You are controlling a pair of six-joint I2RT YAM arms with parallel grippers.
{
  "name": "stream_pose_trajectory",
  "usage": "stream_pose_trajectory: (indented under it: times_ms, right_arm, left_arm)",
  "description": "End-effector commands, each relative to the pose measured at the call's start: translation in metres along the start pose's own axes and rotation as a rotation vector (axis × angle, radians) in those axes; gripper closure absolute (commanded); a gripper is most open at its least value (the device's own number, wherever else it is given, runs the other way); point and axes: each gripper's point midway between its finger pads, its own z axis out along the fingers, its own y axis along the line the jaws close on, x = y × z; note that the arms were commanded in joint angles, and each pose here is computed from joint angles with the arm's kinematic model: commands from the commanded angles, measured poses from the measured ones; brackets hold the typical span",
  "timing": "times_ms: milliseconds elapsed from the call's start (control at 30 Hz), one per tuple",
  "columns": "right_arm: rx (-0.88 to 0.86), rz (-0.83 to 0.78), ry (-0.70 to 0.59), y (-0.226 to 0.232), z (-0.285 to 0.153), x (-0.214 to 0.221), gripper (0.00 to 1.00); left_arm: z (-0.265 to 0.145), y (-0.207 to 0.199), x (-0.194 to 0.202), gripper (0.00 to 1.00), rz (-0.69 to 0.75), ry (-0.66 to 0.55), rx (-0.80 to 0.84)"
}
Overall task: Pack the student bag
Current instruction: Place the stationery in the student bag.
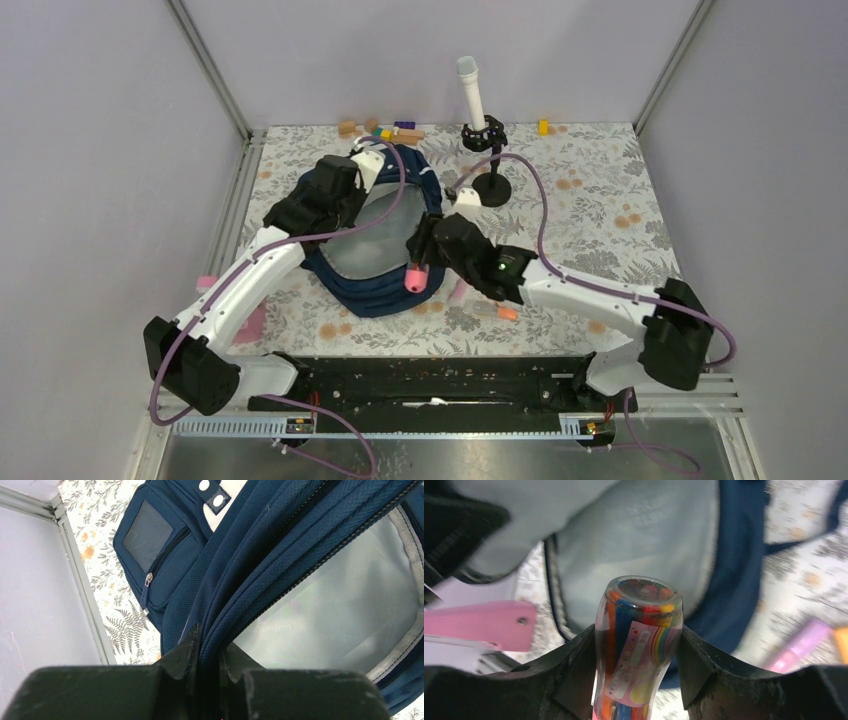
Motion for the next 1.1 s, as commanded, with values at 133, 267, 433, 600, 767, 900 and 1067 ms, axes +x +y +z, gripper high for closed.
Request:
stream_pose_trajectory:
  times_ms: [133,267,433,600,767,900,1067]
  right_arm:
    - [-0.217,0.181,-0.047,0.079,0.069,-0.042,1.0]
    - [-0.189,0.24,-0.108,0.078,0.101,-0.042,1.0]
    - [-0.088,0.337,-0.182,0.054,0.131,-0.037,1.0]
    - [-0.028,0.367,-0.178,0.042,0.15,-0.028,1.0]
    - [-0.005,0.381,-0.173,0.029,0.154,-0.024,0.8]
    - [-0.042,0.341,-0.148,0.034,0.154,-0.023,0.45]
    - [-0.086,0.289,-0.135,0.042,0.151,-0.023,0.32]
  left_arm:
    - [-0.017,0.01,-0.028,1.0,-0.071,-0.11,-0.032]
    - [-0.015,0.009,-0.027,1.0,-0.073,-0.099,-0.031]
    - [-0.016,0.008,-0.028,1.0,-0.076,-0.101,-0.022]
    - [-0.017,0.009,-0.028,1.0,-0.076,-0.104,-0.024]
    - [-0.017,0.008,-0.028,1.0,-0.076,-0.101,-0.019]
    - [-0.017,0.007,-0.028,1.0,-0.078,-0.099,-0.016]
    - [-0.015,0.007,-0.027,1.0,-0.076,-0.09,-0.015]
